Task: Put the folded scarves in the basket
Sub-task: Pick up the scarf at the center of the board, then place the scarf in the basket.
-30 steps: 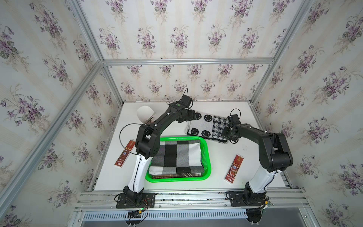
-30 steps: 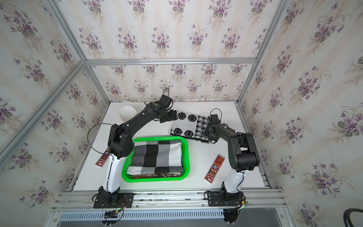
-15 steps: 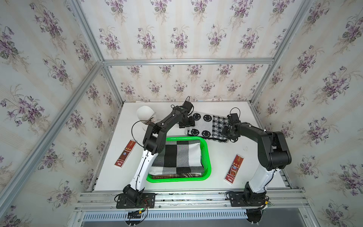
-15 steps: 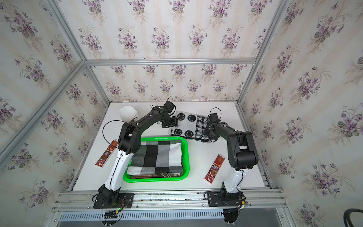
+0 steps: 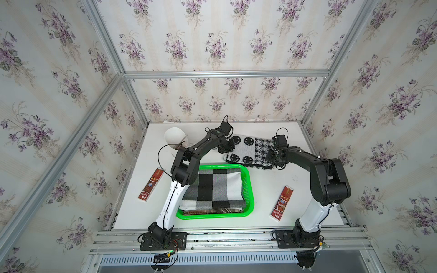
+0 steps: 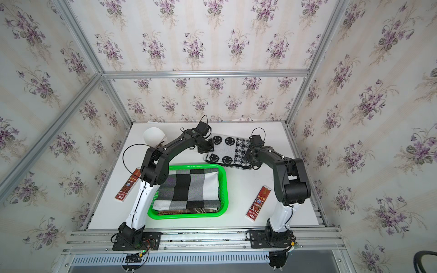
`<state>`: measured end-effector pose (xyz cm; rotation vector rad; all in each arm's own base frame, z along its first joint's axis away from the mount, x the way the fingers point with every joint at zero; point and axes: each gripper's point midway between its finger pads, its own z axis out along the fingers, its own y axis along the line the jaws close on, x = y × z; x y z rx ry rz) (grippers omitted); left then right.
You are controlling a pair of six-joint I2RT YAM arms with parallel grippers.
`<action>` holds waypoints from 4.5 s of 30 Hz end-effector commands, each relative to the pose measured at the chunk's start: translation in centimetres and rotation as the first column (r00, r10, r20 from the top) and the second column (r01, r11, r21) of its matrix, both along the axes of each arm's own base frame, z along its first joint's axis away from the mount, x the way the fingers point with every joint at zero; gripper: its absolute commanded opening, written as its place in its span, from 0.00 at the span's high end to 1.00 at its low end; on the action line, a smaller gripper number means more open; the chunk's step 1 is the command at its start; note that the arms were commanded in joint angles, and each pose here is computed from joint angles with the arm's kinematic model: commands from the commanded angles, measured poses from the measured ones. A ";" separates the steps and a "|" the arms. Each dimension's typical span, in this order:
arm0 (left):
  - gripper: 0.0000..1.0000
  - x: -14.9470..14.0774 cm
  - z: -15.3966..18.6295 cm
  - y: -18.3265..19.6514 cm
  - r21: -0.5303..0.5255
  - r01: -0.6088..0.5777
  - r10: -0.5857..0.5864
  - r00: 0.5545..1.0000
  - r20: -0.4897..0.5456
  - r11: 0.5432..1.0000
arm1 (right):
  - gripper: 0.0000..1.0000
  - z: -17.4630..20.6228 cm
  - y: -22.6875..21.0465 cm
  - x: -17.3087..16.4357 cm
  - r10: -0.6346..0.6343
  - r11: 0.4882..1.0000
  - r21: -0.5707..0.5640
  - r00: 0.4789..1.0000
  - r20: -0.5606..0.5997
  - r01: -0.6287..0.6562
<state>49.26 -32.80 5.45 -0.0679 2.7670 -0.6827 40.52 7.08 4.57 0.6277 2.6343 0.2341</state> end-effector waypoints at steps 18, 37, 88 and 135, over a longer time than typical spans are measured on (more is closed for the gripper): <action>1.00 0.9 14.1 -0.5 -0.033 0.033 -0.024 0.966 0.256 0.999 | 1.00 12.6 2.3 3.8 0.029 0.999 0.009 0.969 0.243 -0.033; 1.00 -14.4 21.4 12.6 0.102 -0.116 0.087 0.964 0.252 0.988 | 1.00 21.0 16.2 -8.9 0.330 0.920 0.099 0.884 0.331 -0.380; 1.00 -29.1 8.8 23.2 0.331 -0.215 0.214 0.976 0.040 0.919 | 1.00 9.1 20.2 -22.9 0.509 0.857 0.074 0.860 0.037 -0.510; 0.82 -27.1 3.1 20.7 0.529 -0.135 0.130 0.990 0.048 0.838 | 0.84 2.6 13.6 -23.0 0.399 0.912 -0.071 0.914 -0.068 -0.403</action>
